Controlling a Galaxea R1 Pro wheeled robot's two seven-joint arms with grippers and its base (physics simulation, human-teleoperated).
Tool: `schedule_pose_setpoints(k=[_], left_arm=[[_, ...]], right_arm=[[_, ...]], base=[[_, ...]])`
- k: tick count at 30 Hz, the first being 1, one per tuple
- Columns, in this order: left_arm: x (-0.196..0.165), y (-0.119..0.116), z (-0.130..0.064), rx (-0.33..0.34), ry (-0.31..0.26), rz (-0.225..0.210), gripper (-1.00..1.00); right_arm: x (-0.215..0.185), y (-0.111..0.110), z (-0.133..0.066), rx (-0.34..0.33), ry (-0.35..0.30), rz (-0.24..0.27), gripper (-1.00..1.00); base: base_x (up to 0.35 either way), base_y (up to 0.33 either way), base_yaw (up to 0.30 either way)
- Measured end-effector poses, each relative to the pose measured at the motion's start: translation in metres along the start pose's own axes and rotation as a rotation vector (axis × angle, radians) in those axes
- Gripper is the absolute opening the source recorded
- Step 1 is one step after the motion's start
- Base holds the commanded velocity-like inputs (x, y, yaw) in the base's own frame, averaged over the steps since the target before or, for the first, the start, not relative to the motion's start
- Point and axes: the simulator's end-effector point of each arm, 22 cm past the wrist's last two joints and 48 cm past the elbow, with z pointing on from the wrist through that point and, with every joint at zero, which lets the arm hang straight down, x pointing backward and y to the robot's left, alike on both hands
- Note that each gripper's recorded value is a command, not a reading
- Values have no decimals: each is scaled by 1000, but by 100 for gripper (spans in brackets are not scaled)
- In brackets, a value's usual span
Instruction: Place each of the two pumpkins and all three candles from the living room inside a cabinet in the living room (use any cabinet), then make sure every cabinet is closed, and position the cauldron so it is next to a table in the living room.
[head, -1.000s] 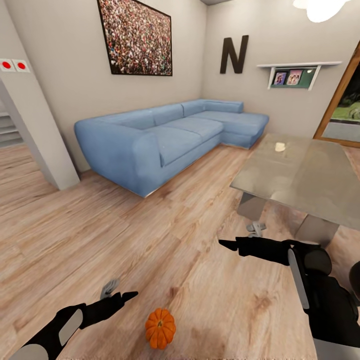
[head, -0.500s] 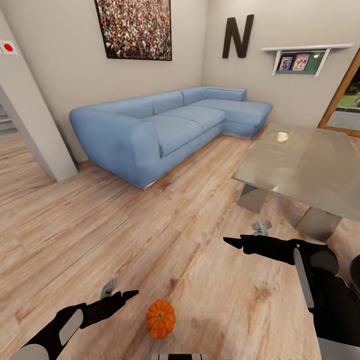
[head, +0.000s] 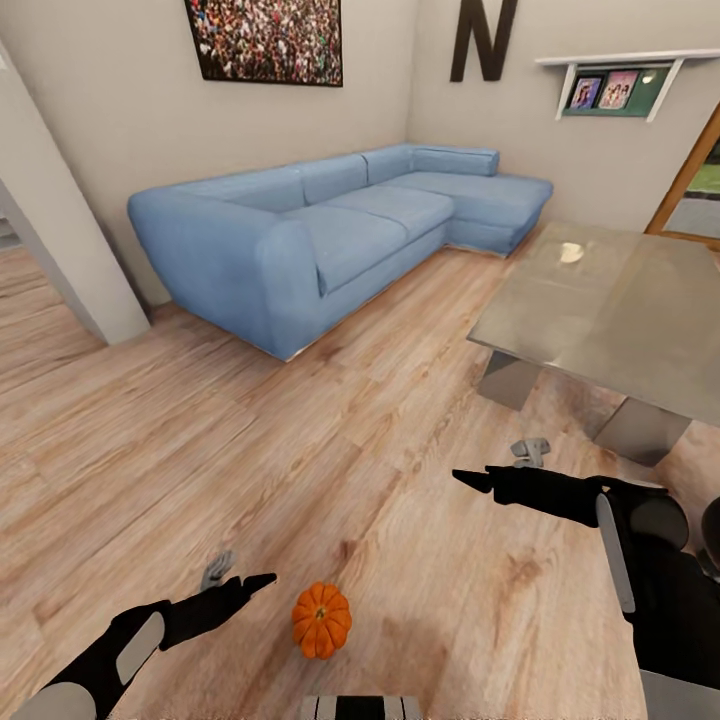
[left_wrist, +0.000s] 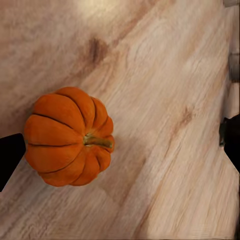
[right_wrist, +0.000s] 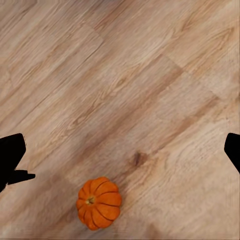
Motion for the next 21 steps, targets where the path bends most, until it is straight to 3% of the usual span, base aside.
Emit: schedule_pose_setpoints(k=[5,11,16,21], left_arm=[[-33,-22,-8,103,6,18,100],[-57,-14,-30,133,27,0,100],[-47,-15,-17,146,43,-9,100],[-27,11,-11,108,49,-52,100]], right_arm=[[8,-3,7,-12,16,13,100],[14,-10,13,-12,28,27,100],[-18,-59,-15,77,-40,51,100],[-23,-75,-22,87,-54,61,100]], base=[[0,0,0],[0,0,0],[0,0,0],[0,0,0]])
